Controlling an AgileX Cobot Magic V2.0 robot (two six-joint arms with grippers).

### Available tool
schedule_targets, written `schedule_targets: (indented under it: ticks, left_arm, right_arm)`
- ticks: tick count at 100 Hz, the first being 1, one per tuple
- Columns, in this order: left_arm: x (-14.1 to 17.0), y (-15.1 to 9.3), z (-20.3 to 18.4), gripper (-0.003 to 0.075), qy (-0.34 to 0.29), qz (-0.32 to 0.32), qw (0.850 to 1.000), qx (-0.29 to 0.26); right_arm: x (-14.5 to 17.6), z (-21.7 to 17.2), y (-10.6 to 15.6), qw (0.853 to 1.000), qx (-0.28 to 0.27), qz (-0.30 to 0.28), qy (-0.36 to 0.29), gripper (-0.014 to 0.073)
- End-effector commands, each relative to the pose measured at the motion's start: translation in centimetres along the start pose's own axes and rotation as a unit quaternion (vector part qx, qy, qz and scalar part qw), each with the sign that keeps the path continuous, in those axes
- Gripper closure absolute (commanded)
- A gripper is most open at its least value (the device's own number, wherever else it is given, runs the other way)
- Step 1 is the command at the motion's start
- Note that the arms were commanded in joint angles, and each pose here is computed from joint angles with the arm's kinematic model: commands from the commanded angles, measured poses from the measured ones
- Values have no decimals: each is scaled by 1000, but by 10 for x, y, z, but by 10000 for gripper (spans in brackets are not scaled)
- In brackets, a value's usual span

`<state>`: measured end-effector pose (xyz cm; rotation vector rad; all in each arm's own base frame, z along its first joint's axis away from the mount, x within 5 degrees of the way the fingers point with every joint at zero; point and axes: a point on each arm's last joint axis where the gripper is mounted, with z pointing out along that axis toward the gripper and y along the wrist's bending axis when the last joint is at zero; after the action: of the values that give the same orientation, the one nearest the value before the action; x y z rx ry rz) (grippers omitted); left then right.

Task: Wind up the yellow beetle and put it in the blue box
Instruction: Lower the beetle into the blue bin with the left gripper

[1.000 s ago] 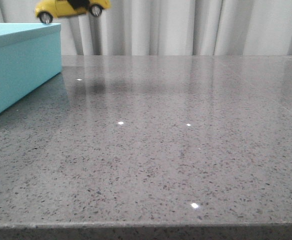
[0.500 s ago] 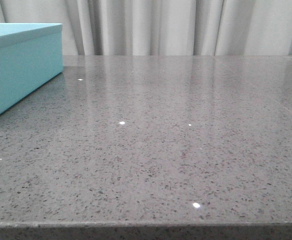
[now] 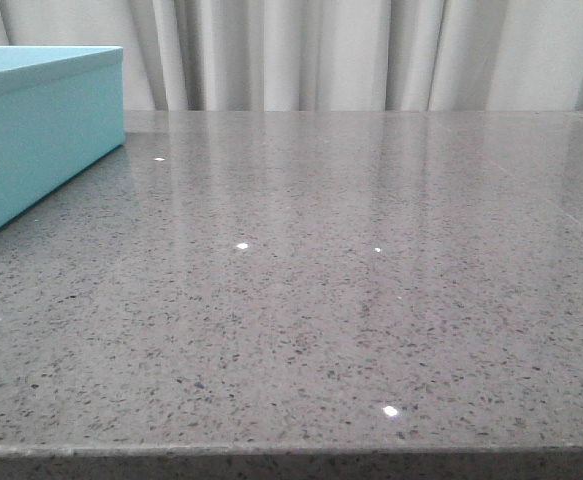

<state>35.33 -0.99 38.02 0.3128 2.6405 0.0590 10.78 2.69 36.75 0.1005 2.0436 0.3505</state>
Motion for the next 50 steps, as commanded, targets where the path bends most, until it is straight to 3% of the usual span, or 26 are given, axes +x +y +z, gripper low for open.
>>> schedule_targets:
  ticks: [1, 30, 50]
  left_arm:
    - [-2, 0, -9, 622, -44, -9, 999, -4]
    - [3, -1, 38, 601, 10, -9, 1000, 7]
    - [0, 0, 51, 556, 9, -9, 1000, 6]
  right_arm:
    - [-13, -5, 4, 999, -16, -6, -47, 26]
    - [-12, -5, 4, 999, -16, -6, -47, 26]
    - [-12, -5, 4, 999, -16, -6, -47, 26]
